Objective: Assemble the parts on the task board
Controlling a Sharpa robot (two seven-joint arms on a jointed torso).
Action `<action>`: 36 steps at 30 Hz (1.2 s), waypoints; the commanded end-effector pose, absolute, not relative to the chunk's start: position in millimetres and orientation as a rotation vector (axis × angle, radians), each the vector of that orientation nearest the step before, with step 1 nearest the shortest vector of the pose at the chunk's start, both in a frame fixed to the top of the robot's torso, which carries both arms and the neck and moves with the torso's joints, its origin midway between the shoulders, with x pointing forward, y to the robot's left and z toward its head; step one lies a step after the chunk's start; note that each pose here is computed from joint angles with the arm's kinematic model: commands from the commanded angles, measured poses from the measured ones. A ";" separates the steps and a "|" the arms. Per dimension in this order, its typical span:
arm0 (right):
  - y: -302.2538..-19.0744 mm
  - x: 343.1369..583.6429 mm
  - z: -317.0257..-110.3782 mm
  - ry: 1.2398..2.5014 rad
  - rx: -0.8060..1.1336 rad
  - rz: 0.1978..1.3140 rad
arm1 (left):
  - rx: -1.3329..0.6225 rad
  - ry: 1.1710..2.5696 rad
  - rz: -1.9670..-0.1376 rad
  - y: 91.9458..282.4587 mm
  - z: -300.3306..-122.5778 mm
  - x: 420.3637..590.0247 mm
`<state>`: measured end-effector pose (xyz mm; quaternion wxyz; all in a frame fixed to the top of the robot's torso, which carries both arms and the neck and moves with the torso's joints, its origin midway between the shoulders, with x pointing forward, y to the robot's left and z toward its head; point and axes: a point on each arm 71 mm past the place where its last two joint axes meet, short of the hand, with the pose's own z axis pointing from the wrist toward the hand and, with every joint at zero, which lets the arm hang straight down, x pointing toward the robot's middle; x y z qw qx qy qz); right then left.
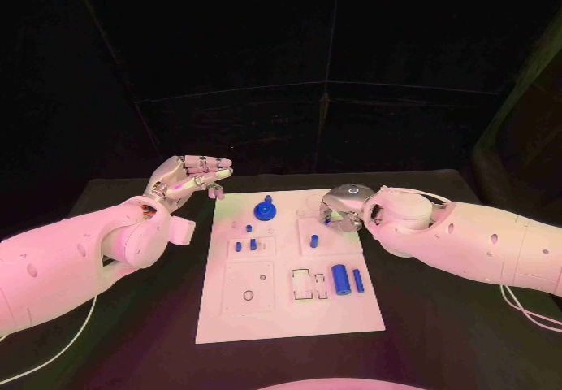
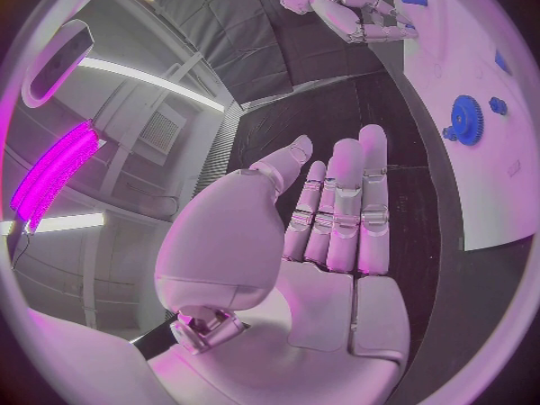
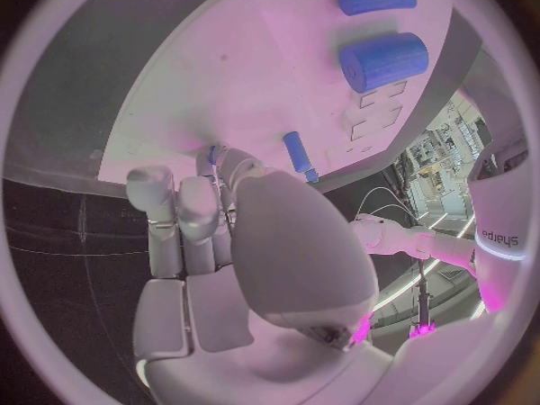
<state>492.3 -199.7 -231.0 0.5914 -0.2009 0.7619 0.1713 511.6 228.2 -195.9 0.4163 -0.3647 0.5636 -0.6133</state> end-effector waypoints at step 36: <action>-186.7 454.1 -195.4 1.511 -0.373 0.572 | -0.930 1.394 -1.550 232.2 -194.5 512.9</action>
